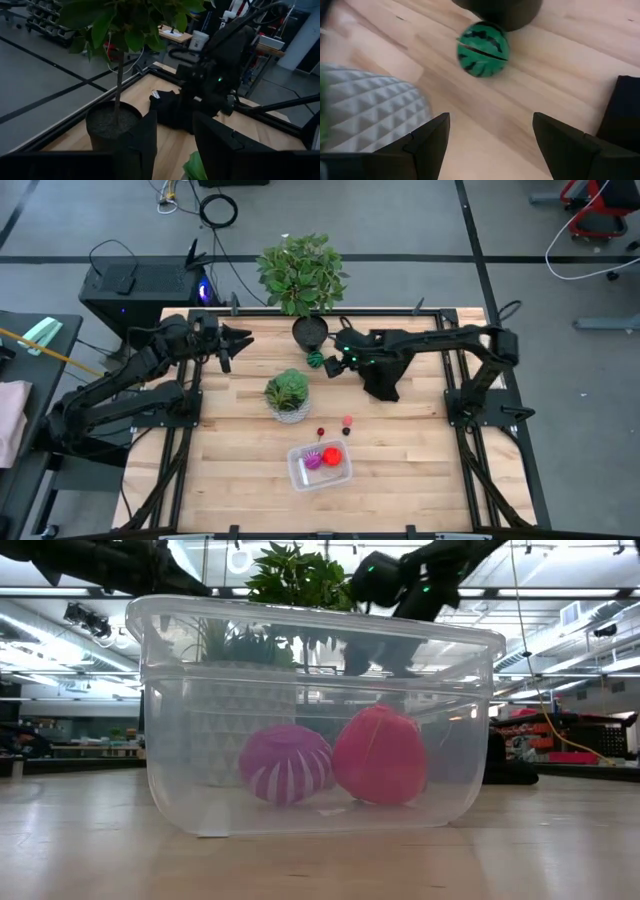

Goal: Pick and placing Produce into tupperware
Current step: Put the watermelon into the transparent bin

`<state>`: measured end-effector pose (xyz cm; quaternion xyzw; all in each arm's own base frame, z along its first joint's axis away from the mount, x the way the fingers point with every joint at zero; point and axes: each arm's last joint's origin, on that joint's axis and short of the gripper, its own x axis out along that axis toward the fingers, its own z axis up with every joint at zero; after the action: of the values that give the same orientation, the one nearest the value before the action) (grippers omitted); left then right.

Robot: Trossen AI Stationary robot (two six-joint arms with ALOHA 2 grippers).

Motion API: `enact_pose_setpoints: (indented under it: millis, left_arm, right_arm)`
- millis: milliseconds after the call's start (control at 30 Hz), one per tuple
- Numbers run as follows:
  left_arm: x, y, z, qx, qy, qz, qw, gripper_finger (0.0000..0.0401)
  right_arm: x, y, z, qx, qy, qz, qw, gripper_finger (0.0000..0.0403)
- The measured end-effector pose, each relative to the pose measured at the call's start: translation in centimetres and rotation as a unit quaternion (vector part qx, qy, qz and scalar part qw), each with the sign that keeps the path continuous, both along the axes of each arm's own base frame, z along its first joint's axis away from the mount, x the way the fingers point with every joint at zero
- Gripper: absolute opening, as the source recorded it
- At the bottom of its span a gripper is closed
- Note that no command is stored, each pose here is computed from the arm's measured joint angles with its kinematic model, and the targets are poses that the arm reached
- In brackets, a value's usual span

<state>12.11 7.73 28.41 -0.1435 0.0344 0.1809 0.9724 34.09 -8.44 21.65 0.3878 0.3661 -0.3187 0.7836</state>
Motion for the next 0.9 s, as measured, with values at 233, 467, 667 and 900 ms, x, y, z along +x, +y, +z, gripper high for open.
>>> enact_pose_setpoints:
  millis: [233,467,667,900]
  left_arm:
    - [0.0,0.0,-0.3,-0.008,0.014,-0.002,1.0,0.0142]
    - [0.0,0.0,-0.4,-0.007,0.02,-0.003,1.0,0.0136]
    - [0.0,-0.1,-0.4,-0.006,0.02,-0.003,1.0,0.0143]
    - [0.0,-0.1,-0.4,-0.006,0.02,-0.003,1.0,0.0144]
  right_arm:
    - [0.8,-1.1,-1.5,-0.011,0.01,-0.037,0.999,0.0305]
    - [1.1,0.1,-2.1,-0.065,-0.015,-0.09,0.994,0.03]
    - [1.1,1.7,-3.3,-0.075,-0.06,-0.14,0.985,0.0299]
    - [0.8,2.4,-4.6,-0.062,-0.091,-0.134,0.985,0.0316]
